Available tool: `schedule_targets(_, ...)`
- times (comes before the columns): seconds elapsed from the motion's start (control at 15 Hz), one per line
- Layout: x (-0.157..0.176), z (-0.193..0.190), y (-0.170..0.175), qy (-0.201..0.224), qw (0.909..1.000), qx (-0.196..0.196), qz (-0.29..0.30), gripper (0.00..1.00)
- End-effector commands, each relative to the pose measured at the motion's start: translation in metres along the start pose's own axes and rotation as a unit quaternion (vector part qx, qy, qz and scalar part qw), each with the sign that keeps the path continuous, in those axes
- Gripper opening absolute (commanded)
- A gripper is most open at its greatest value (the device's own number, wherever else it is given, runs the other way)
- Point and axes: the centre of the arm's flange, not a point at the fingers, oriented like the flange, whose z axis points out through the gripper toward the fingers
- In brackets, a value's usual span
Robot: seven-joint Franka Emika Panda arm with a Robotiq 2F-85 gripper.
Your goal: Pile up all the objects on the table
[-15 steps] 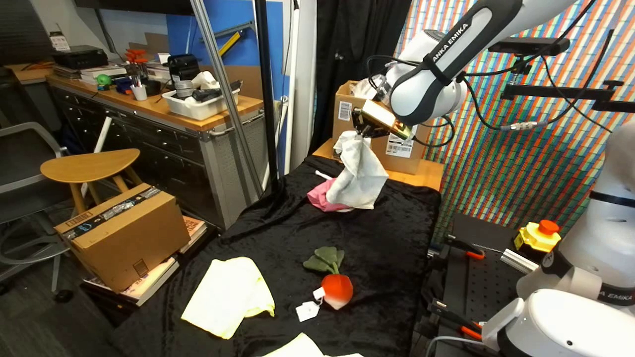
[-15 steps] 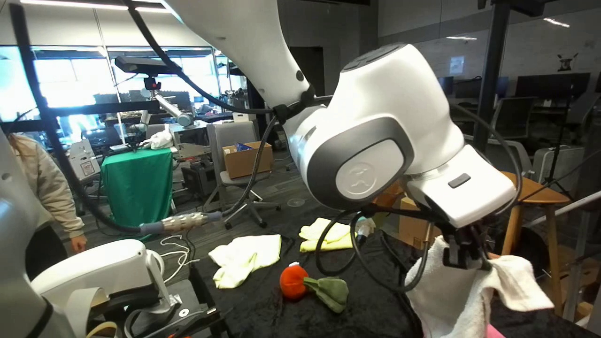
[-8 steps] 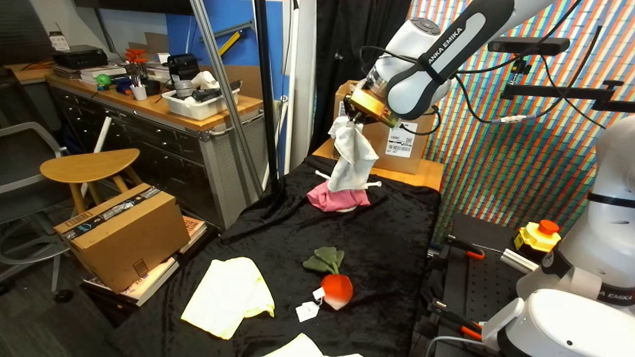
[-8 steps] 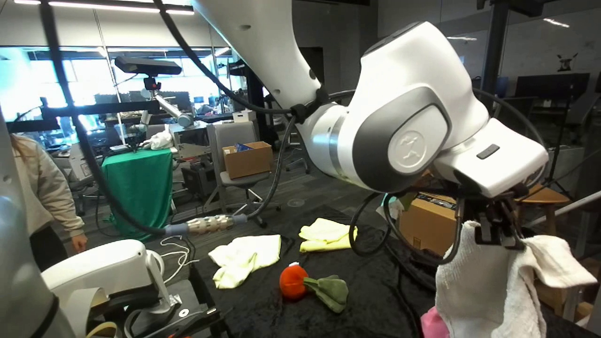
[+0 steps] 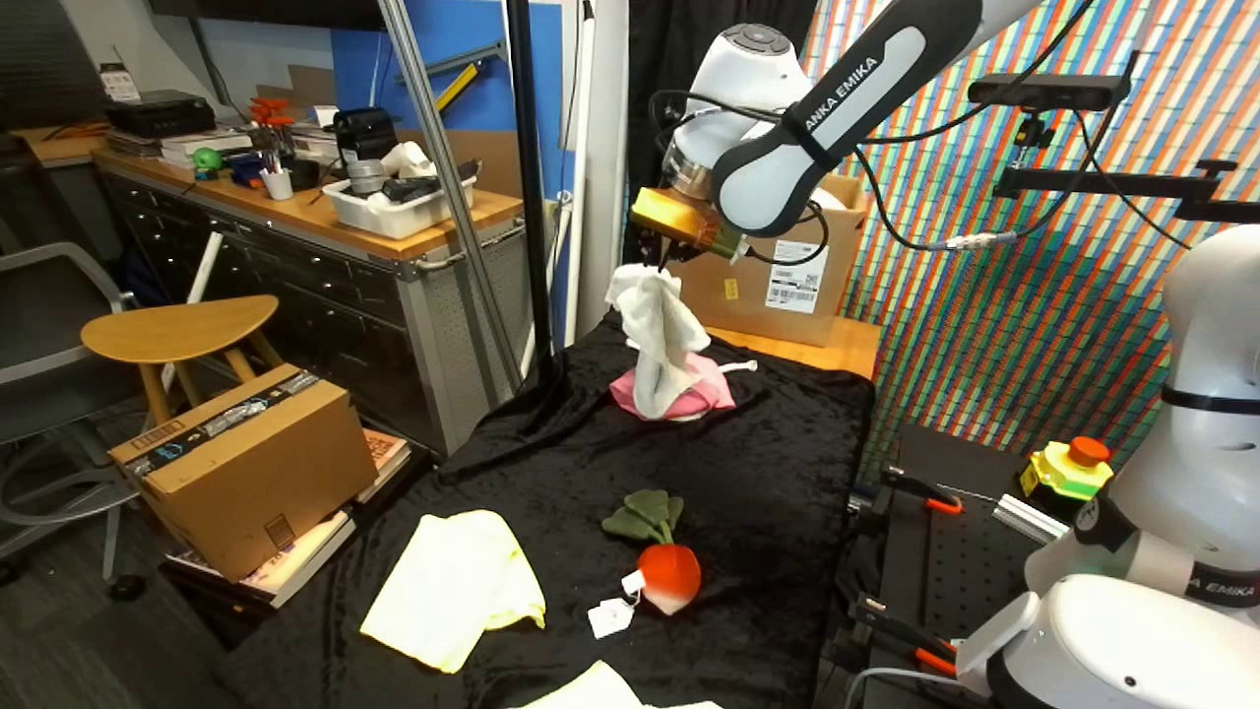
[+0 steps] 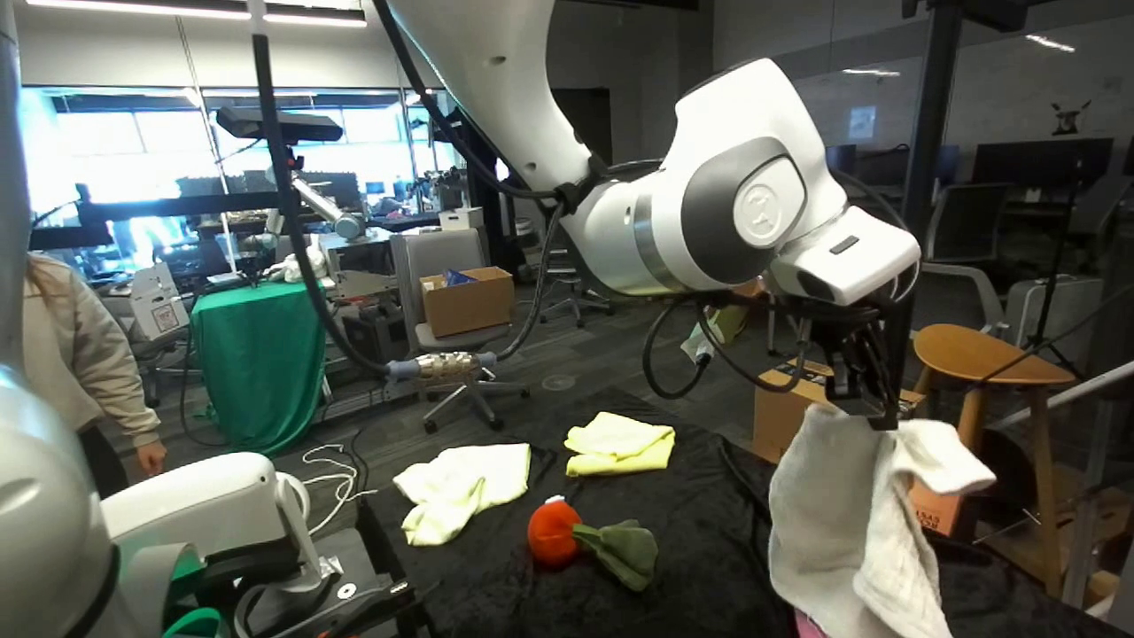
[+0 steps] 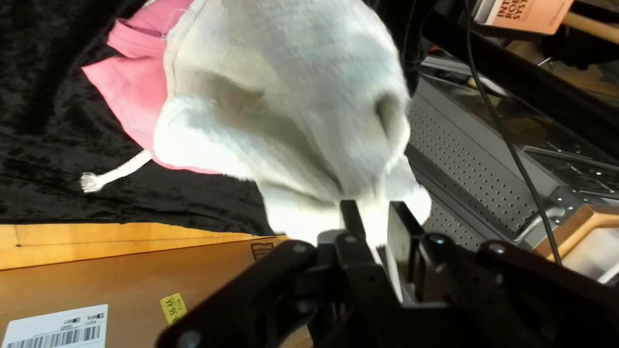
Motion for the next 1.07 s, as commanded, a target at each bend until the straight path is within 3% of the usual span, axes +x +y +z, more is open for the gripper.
schedule_targets(0.0,0.001,-0.001,-0.009,0.029,0.9979,-0.057,0.014,0.54)
schedule_targets(0.27,-0.001,0.003,-0.003,0.031,0.9942,-0.102,0.014,0.83)
schedule_targets(0.4,-0.015,0.003,-0.007,0.016,0.9932,-0.112,-0.027,0.98)
schedule_targets(0.73,-0.081,-0.013,-0.034,-0.035,0.9803,-0.105,-0.164,1.00)
schedule_targets(1.0,-0.127,-0.028,-0.062,-0.060,0.9559,-0.087,-0.274,1.00)
